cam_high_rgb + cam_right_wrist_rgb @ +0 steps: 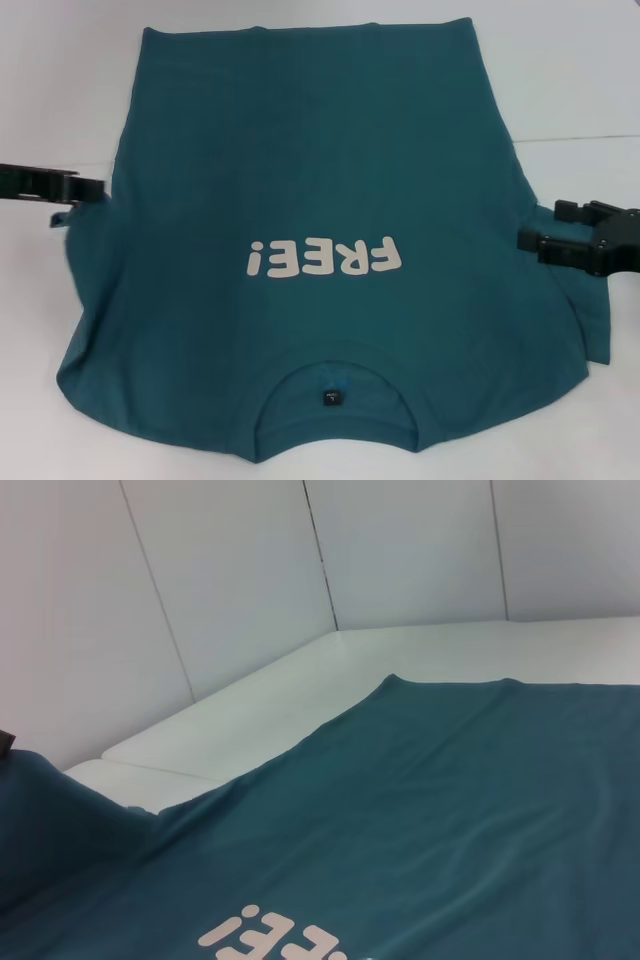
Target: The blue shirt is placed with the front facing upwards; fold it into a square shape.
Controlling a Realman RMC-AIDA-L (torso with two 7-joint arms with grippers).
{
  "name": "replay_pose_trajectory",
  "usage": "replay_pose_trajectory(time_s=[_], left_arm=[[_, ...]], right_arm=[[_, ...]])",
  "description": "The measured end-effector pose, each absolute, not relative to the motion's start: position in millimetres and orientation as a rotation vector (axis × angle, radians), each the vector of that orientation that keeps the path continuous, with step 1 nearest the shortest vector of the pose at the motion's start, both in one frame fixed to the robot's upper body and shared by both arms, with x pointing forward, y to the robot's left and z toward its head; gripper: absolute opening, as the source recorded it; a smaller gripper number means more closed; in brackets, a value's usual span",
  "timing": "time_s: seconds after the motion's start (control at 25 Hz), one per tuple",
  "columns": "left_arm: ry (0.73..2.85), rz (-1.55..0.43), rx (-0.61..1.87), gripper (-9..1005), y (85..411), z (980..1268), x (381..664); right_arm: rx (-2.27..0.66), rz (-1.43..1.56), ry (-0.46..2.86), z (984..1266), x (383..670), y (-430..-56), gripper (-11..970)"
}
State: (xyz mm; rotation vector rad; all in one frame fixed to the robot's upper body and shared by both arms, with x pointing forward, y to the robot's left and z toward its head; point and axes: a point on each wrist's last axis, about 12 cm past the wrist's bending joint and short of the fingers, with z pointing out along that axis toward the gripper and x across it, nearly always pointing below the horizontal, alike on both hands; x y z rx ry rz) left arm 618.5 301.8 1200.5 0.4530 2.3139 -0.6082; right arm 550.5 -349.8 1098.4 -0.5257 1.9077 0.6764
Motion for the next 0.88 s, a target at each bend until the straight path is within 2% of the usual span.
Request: replay_pose_trajectory(time_s=[0.24,0.36,0.4,0.56,0.72,0.88], left_arm=[[2.324,-0.685,0.489,40,268.0,1188.5,618.8],[2.361,-0.701,0.533,49,235.2,1160.1,619.8],[2.361,-0.701,0.533,52,235.2,1160.1,619.8],[2.416,-0.686,0.557,63,211.8,1127.0,621.9],[2.349,-0.724,0.576,74,199.5,1122.6,622.3],[2.260,-0.739,0.545,111,205.2,1126.6,621.7]], right_arm=[[-0.523,0.677,1.910,1097.6,549.2,-350.6,924],[-0.522,0.676,1.912,1097.3,548.9,-350.8,924],[-0.521,0.675,1.914,1096.9,548.8,-350.9,924],[-0.518,0.674,1.921,1095.1,547.6,-351.7,924],[-0.514,0.671,1.925,1094.4,547.0,-352.7,924],[-0.512,0.670,1.925,1094.1,546.8,-352.9,924]])
